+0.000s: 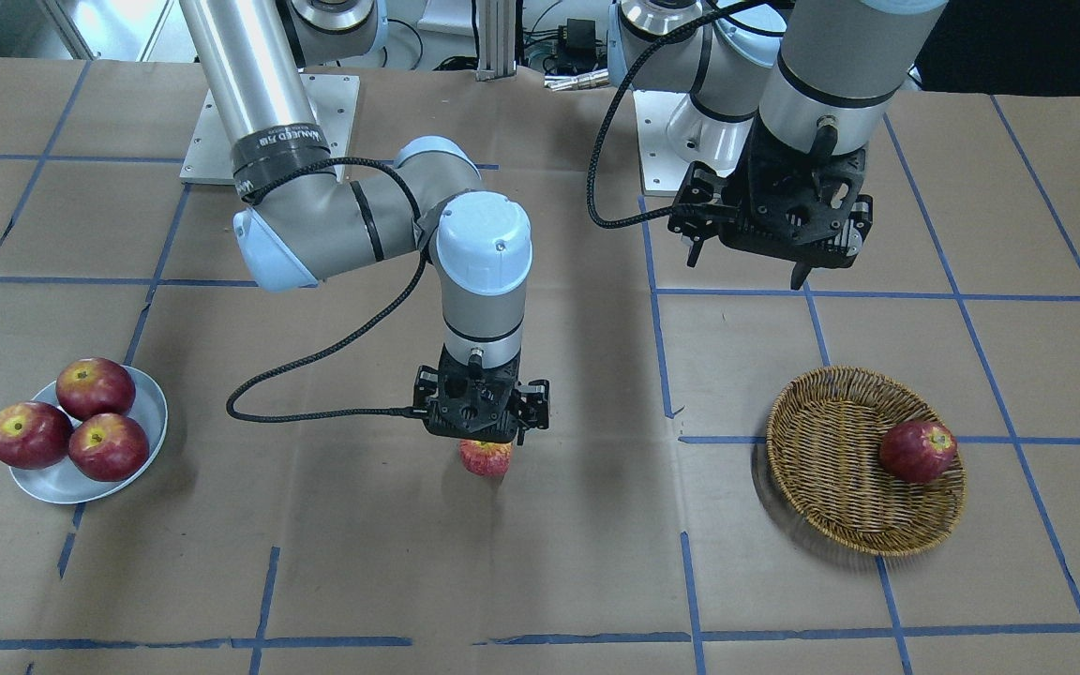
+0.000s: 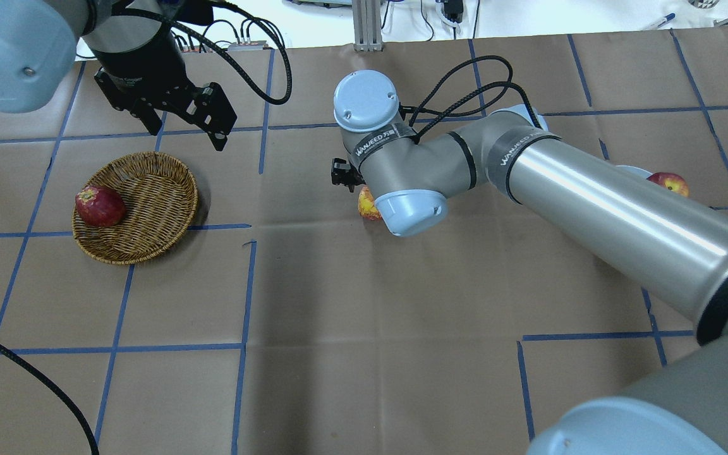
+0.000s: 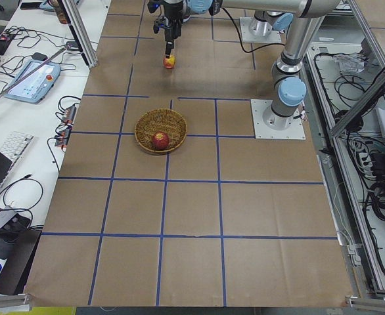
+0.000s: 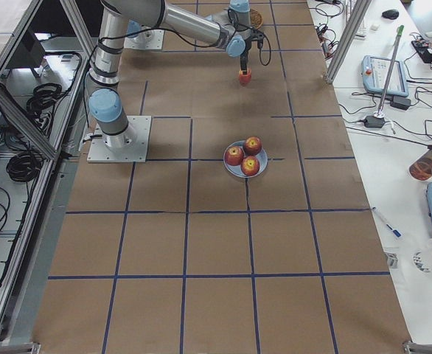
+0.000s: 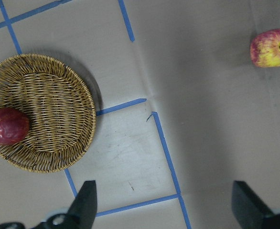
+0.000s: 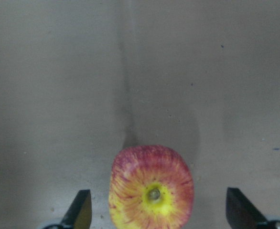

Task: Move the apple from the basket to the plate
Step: 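Lower the right gripper onto the red-yellow apple and grasp it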

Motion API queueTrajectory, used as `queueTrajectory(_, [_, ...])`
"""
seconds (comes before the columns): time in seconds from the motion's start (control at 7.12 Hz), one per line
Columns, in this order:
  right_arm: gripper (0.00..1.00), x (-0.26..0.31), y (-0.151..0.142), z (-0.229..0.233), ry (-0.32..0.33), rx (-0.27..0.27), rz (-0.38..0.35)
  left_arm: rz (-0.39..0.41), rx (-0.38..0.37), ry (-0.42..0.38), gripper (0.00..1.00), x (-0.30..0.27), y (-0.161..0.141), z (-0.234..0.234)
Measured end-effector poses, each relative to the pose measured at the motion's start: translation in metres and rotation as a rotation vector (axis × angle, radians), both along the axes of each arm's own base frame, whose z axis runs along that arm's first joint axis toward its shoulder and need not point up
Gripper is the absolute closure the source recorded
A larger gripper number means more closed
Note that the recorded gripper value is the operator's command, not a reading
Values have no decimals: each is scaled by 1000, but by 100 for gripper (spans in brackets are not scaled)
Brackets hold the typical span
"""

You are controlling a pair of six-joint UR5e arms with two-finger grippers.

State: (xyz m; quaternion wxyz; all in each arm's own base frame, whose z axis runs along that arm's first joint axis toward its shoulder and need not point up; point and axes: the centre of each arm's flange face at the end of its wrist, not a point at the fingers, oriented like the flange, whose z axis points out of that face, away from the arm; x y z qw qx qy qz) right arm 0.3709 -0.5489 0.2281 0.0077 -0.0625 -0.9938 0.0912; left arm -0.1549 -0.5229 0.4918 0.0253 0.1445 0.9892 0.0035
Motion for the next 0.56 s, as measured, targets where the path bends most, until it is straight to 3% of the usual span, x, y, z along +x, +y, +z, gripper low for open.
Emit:
queueTrajectory(0.14, [1,2,-3,-21,6,13,0,0,-4,0,1,0,0,-1])
queueTrajectory(0.28, [24,3,-4,-35,11,25,0,0,-5,0,1,0,0,-2])
queueTrajectory(0.56, [38,3,-6,-46,14,31,-1,0,-5,0,1,1,0,-2])
